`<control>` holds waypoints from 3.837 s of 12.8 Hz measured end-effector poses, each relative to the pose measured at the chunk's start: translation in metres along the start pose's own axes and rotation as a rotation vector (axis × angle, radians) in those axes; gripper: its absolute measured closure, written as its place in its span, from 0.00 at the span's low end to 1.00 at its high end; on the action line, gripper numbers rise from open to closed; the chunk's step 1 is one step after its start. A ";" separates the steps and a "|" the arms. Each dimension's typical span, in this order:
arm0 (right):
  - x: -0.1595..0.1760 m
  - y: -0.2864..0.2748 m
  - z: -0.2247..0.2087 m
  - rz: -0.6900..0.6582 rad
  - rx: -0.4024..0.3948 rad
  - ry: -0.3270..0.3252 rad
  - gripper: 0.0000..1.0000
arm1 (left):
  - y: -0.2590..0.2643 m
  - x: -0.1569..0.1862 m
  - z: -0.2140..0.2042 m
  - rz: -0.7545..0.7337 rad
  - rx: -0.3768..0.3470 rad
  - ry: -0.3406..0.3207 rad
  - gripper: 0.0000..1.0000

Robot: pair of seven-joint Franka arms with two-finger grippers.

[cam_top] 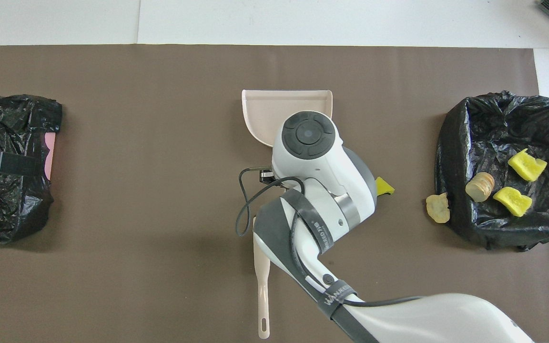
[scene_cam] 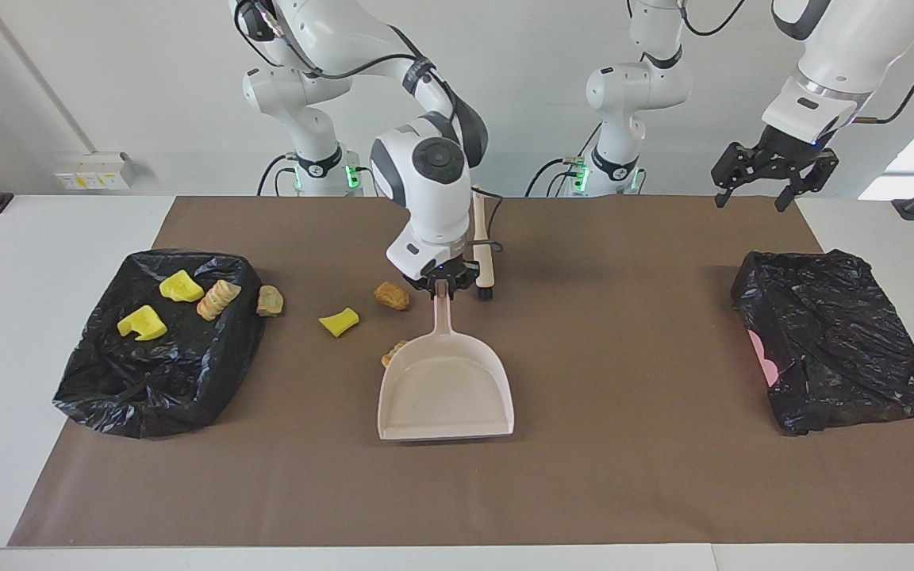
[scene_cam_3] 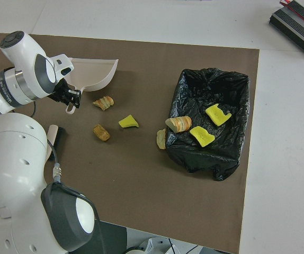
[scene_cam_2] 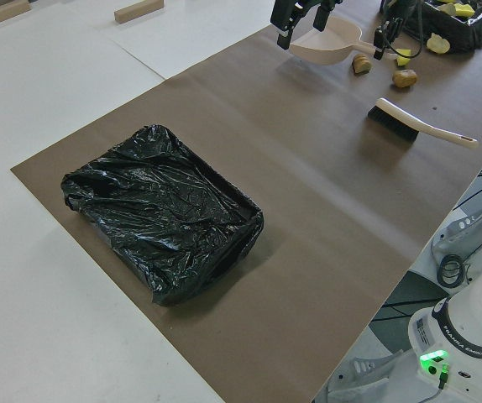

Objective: Sweep and dump trash in bin

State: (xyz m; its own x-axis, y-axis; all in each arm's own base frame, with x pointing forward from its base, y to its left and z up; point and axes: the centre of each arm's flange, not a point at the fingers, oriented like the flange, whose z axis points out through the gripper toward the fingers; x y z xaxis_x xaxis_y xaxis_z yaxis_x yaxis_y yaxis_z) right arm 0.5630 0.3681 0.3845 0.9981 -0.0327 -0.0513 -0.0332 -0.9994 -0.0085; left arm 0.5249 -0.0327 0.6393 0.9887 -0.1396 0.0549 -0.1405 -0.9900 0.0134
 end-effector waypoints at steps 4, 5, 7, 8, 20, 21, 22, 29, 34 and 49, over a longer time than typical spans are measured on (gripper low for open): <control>0.016 -0.027 0.026 0.020 0.026 0.011 0.67 | 0.000 0.000 0.002 -0.013 -0.002 -0.007 0.00; 0.017 -0.026 0.023 0.023 0.029 0.016 0.60 | 0.000 -0.001 0.002 -0.016 -0.002 -0.010 0.00; 0.016 -0.030 0.018 0.018 0.036 0.023 0.36 | 0.000 -0.002 0.004 -0.016 -0.003 -0.024 0.00; 0.014 -0.033 0.017 0.015 0.038 0.022 0.23 | 0.000 -0.003 0.004 -0.016 -0.004 -0.027 0.00; -0.109 -0.021 -0.019 0.003 0.000 -0.091 0.00 | 0.021 0.002 0.015 0.014 -0.009 -0.028 0.00; -0.129 -0.024 -0.014 0.001 0.000 -0.081 0.00 | 0.038 0.008 0.020 0.011 -0.012 0.000 0.00; -0.149 -0.028 -0.007 0.002 0.010 -0.075 0.00 | 0.059 0.016 0.026 -0.008 -0.017 0.031 0.00; -0.259 -0.042 0.061 -0.035 -0.001 -0.090 0.00 | 0.186 0.070 0.113 0.024 -0.090 0.150 0.00; -0.276 -0.039 0.080 -0.038 -0.020 -0.097 0.00 | 0.296 0.075 0.220 0.107 -0.136 0.111 0.00; -0.262 -0.026 0.059 0.044 0.014 -0.065 0.19 | 0.361 0.069 0.291 0.092 -0.157 0.068 0.10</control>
State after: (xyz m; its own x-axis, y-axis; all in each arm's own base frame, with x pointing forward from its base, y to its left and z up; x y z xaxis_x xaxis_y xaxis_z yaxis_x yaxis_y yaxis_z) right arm 0.2991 0.4028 0.3392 0.9903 -0.0752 -0.1171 -0.0779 -0.9968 -0.0192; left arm 0.5574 -0.4058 0.3577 0.9662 -0.2224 0.1300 -0.2419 -0.9569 0.1610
